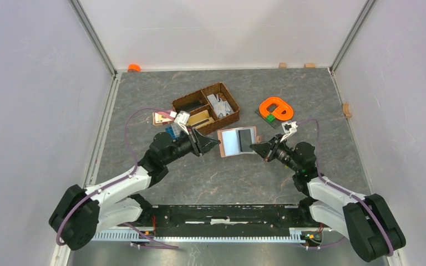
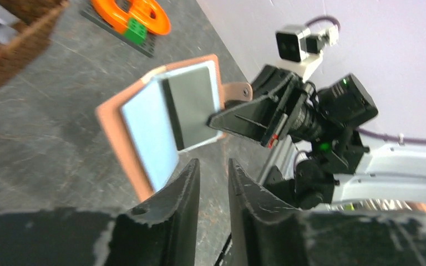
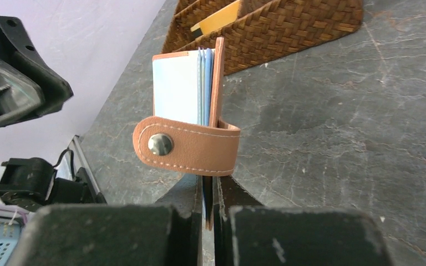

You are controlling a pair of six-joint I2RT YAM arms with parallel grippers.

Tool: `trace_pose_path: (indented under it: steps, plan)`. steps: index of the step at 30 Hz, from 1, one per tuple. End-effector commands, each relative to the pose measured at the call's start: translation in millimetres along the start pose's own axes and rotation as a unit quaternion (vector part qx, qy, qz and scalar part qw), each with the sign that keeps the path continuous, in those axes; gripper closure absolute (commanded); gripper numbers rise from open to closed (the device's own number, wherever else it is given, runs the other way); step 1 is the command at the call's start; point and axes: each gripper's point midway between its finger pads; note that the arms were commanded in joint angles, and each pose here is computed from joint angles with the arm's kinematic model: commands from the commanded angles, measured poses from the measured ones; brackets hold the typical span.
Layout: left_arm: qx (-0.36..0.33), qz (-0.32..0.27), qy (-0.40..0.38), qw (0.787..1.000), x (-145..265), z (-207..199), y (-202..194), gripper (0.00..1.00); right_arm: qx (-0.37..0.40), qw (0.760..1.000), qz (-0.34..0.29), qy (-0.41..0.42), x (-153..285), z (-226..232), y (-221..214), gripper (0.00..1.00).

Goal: Take the credit cards out of the card holder
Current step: Remove the credit card from the card holder.

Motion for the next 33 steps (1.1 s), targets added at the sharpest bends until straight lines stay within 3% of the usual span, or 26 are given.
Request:
trace_pose_path:
  steps: [1,4,12,30,33]
  plan:
    - [-0.044,0.027,-0.103,0.993,-12,-47,-2,0.76,0.022,0.996,-0.044,0.078,-4,34,31,1.00]
    - [-0.047,0.054,-0.114,0.991,-19,-50,-12,0.98,0.023,0.994,-0.047,0.097,-2,42,32,1.00]
    - [-0.039,0.084,-0.091,0.992,-32,-38,-22,0.98,0.026,0.991,-0.043,0.121,-4,55,30,1.00]
    - [-0.024,0.119,0.059,0.991,-46,20,-35,0.94,0.013,0.984,-0.054,0.171,4,76,34,1.00]
    - [-0.025,0.124,0.042,0.991,-47,15,-36,0.92,0.010,0.982,-0.054,0.180,4,79,34,1.00]
Point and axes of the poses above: each gripper's point midway between its finger pads, its own x axis back along the fingers, its own z axis along the line the jaws close on, y = z × x, and after that the axes turned 4 degrees about x, right-handed
